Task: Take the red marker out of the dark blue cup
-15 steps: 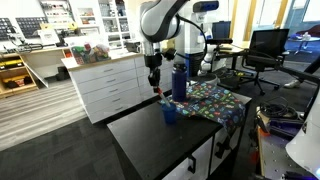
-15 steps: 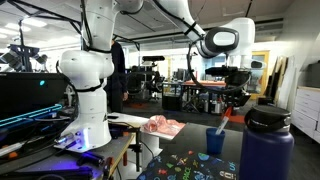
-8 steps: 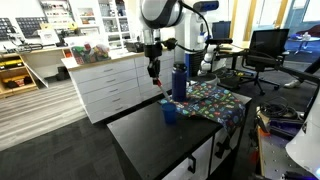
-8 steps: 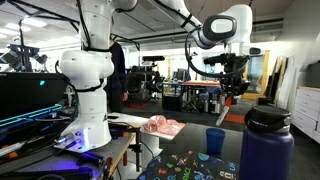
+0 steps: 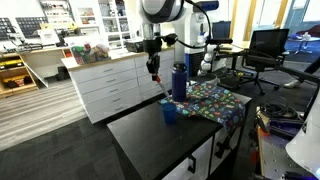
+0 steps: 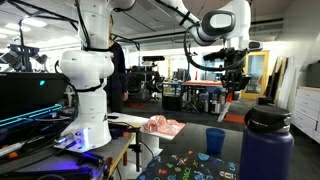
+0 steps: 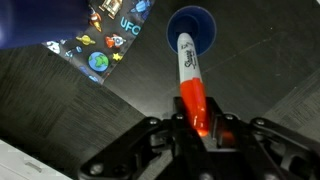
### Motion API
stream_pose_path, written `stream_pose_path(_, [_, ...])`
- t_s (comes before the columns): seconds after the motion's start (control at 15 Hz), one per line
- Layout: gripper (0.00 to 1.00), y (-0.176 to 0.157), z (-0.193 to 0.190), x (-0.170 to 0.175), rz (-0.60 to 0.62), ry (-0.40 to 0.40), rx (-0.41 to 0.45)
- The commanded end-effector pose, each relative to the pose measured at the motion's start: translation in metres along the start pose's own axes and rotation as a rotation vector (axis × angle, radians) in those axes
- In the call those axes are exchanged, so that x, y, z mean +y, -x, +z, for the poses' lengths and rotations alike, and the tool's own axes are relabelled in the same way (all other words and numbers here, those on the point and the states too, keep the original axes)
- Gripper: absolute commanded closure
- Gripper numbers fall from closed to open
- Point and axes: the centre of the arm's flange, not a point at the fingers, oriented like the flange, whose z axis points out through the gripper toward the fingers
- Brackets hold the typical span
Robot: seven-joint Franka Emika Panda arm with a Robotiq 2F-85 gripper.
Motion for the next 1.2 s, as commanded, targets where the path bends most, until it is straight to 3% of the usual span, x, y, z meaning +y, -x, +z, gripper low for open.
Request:
stream_pose_path(0.0, [0.92,0.005,-0.011,-0.011,0.022,0.013,-0.01])
stream_pose_path(0.6, [0.93,-0.028,-0.006,-0.071,0.069,-0.027,-0.029])
stream_pose_path(1.13, [0.92,-0.033,0.037,-0.11,0.149,-0.051,-0.133])
